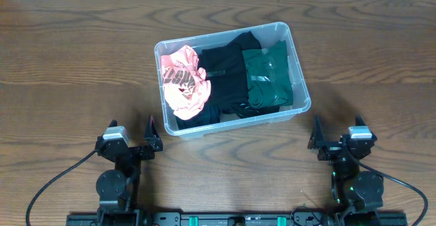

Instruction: Pack container

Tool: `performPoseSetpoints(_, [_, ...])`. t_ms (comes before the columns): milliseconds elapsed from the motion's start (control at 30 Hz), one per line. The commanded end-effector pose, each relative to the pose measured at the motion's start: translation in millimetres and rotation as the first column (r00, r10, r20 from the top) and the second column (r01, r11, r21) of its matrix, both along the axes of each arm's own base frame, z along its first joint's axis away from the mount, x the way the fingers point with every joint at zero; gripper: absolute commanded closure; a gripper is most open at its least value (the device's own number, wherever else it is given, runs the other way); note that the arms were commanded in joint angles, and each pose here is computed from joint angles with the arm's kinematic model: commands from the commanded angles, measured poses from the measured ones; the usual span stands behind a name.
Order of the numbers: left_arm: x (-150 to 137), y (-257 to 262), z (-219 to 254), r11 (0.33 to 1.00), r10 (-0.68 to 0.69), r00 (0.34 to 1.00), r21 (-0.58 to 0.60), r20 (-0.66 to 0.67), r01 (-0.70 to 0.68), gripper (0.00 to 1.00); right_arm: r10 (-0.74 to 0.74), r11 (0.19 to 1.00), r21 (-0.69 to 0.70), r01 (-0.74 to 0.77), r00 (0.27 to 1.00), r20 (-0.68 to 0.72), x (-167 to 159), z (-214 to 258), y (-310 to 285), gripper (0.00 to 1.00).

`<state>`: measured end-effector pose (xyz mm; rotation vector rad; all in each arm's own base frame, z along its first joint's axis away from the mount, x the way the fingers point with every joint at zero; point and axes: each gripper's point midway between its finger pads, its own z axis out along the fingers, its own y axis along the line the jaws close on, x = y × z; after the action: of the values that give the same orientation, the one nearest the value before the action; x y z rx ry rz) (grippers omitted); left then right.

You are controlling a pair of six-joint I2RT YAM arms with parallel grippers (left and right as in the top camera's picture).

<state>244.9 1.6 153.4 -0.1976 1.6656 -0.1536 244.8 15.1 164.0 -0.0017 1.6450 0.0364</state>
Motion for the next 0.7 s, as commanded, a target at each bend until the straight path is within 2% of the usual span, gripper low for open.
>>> performPoseSetpoints(0, [-1.0,0.5,-16.3,1.0,0.003,0.999,0.016,-0.049,-0.002,0.02,-0.009,1.0,-0.023,0.008,1.0,-0.027,1.4,-11.0,-2.2,0.01])
performPoseSetpoints(133, [-1.0,0.5,-16.2,1.0,0.003,0.999,0.016,-0.048,-0.002,0.02,0.006,1.0,-0.012,-0.006,0.999,0.042,1.0,3.7,0.4,0.01])
performPoseSetpoints(267, [-1.0,0.5,-16.3,1.0,0.003,0.999,0.016,-0.049,-0.002,0.02,0.01,1.0,-0.017,-0.01,1.0,0.001,0.8,-6.4,1.0,0.01])
performPoseSetpoints(667, [-1.0,0.5,-16.7,1.0,0.003,0.999,0.016,-0.051,-0.002,0.02,0.01,1.0,-0.017,-0.01,1.0,0.002,1.0,-6.2,0.9,0.01])
